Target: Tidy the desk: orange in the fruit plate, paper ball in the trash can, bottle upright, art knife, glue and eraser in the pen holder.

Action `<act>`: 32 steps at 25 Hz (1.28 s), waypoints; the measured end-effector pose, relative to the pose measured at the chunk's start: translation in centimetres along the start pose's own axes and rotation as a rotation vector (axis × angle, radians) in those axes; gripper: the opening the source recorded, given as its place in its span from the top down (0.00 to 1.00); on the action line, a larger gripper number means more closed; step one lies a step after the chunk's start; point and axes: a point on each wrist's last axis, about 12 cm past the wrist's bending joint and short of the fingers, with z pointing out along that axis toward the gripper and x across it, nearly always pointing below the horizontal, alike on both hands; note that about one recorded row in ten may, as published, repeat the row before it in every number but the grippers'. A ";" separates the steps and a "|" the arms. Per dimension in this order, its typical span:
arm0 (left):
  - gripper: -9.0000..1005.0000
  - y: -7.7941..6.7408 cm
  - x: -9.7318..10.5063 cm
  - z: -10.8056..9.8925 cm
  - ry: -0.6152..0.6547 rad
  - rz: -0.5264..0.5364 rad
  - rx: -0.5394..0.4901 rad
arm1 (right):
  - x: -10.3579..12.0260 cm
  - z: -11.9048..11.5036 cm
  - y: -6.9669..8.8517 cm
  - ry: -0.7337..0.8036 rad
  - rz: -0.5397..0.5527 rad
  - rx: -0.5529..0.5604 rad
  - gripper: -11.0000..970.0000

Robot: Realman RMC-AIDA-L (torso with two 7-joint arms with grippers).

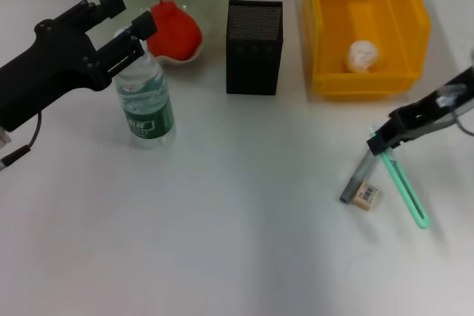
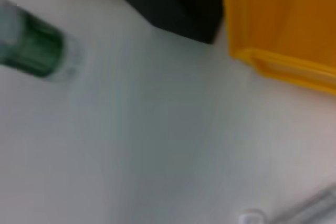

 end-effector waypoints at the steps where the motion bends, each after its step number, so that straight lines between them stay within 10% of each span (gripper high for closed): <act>1: 0.40 0.0 -0.1 0.1 -0.003 0.000 0.001 | 0.3 -0.5 -0.3 -0.025 -0.003 -0.051 0.81; 6: 0.40 0.2 -0.1 0.1 -0.009 -0.003 -0.003 | 2.1 -2.5 -2.5 -0.290 -0.015 -0.364 0.81; 12: 0.40 0.5 0.2 0.3 -0.004 -0.020 -0.009 | 3.8 -3.0 -4.5 -0.970 -0.132 -0.718 0.81; 19: 0.40 0.7 0.5 0.7 0.000 -0.033 -0.003 | 1.5 1.0 -2.5 -1.381 -0.218 -0.566 0.81; 32: 0.40 0.2 0.7 0.0 -0.026 -0.061 0.021 | -5.3 5.8 1.1 -1.251 -0.339 -0.274 0.77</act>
